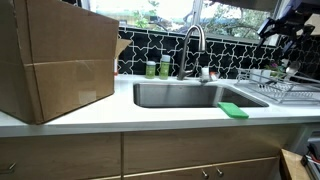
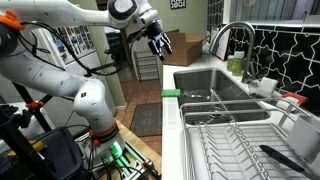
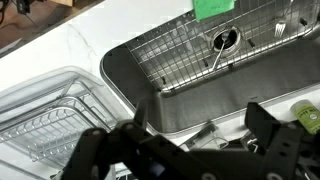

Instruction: Pick up the green sponge and squeeze the liquid in it inside the sink then place it back on the edge of the sink

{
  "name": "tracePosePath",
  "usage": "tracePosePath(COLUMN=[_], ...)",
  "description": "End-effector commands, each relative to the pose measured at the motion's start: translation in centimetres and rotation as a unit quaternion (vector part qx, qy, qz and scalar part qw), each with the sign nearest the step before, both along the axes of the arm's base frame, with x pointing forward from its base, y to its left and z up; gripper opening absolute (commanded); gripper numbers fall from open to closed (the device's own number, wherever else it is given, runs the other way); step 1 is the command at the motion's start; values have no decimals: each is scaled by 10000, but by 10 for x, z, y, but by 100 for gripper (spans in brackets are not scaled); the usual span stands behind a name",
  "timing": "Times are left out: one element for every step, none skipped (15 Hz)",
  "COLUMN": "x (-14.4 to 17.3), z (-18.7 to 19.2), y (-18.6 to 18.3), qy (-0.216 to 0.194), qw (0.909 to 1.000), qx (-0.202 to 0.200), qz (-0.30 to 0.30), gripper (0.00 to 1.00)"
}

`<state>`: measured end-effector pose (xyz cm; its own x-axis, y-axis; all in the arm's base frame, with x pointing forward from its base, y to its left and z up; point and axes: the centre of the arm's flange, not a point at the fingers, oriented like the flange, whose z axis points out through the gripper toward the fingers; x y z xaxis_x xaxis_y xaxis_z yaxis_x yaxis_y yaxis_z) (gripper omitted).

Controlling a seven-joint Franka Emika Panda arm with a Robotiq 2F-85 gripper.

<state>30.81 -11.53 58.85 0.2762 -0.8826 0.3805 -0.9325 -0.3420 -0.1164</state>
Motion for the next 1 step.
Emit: tracePosePath(x=[0], z=[0], y=[0], qy=[0], qw=[10000], qx=[0], qz=[-1], gripper=[100])
